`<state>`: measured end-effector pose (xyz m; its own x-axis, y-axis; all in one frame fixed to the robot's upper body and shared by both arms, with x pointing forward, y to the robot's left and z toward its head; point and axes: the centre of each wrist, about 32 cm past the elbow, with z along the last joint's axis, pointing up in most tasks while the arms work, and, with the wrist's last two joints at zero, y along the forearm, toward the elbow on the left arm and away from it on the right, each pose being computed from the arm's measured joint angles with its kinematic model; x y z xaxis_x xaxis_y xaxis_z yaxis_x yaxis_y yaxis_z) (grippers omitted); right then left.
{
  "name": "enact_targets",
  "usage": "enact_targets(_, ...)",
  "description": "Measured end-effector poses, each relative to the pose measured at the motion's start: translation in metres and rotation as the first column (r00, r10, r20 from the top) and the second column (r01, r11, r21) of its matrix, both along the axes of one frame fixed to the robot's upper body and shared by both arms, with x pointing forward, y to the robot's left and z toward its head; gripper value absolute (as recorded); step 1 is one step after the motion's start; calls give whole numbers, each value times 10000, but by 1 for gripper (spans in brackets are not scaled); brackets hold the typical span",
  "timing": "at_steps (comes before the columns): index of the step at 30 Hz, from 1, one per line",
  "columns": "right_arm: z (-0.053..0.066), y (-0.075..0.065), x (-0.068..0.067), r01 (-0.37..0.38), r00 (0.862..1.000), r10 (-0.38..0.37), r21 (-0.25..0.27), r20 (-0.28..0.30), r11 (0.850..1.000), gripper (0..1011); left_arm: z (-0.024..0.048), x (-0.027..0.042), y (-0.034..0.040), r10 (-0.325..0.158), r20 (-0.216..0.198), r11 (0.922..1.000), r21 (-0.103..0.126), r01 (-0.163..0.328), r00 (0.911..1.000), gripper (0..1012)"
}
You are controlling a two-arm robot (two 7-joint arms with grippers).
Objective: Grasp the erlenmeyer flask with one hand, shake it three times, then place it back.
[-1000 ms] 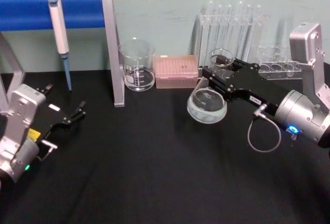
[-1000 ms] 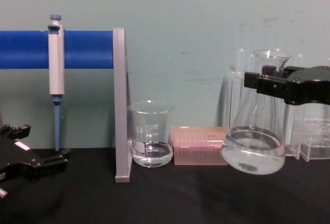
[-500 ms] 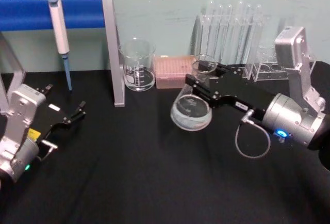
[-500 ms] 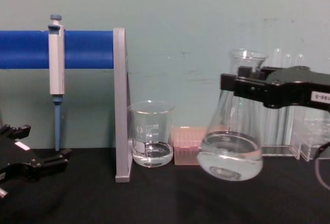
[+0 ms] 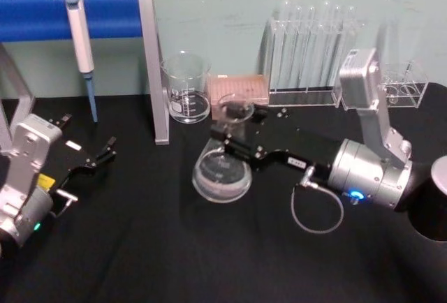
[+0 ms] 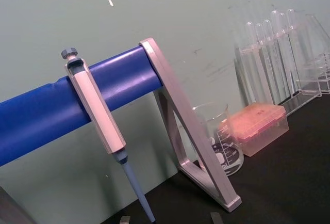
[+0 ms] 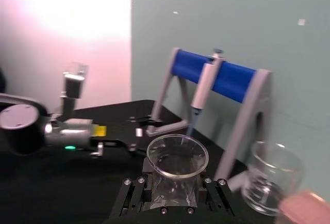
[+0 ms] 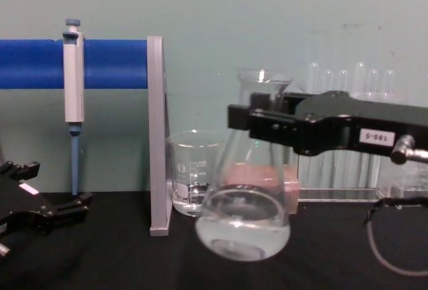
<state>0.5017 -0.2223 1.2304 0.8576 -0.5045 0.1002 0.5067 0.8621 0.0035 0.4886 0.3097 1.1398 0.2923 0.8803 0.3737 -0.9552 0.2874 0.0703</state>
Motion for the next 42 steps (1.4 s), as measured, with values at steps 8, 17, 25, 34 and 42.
enact_targets(8,-7,103,-32,-1074,9942,1074,-34,-51,9942,458,0,0,0,0,1,10000,0,0,10000,1001)
enact_targets(17,-14,170,-72,-1930,9811,1929,-79,-151,9812,458,0,0,0,0,0,10000,0,0,10000,1001)
enact_targets(25,-13,196,-77,-2337,9722,2335,-106,-167,9722,458,0,0,0,0,0,10000,0,0,10000,1001)
enact_targets(34,-24,201,-48,-2279,9736,2277,-113,-151,9736,458,0,0,0,1,0,10000,0,-1,10000,1001)
enact_targets(42,-31,161,26,-1135,9935,1136,-24,42,9935,458,0,0,0,0,0,10000,0,0,10000,1001)
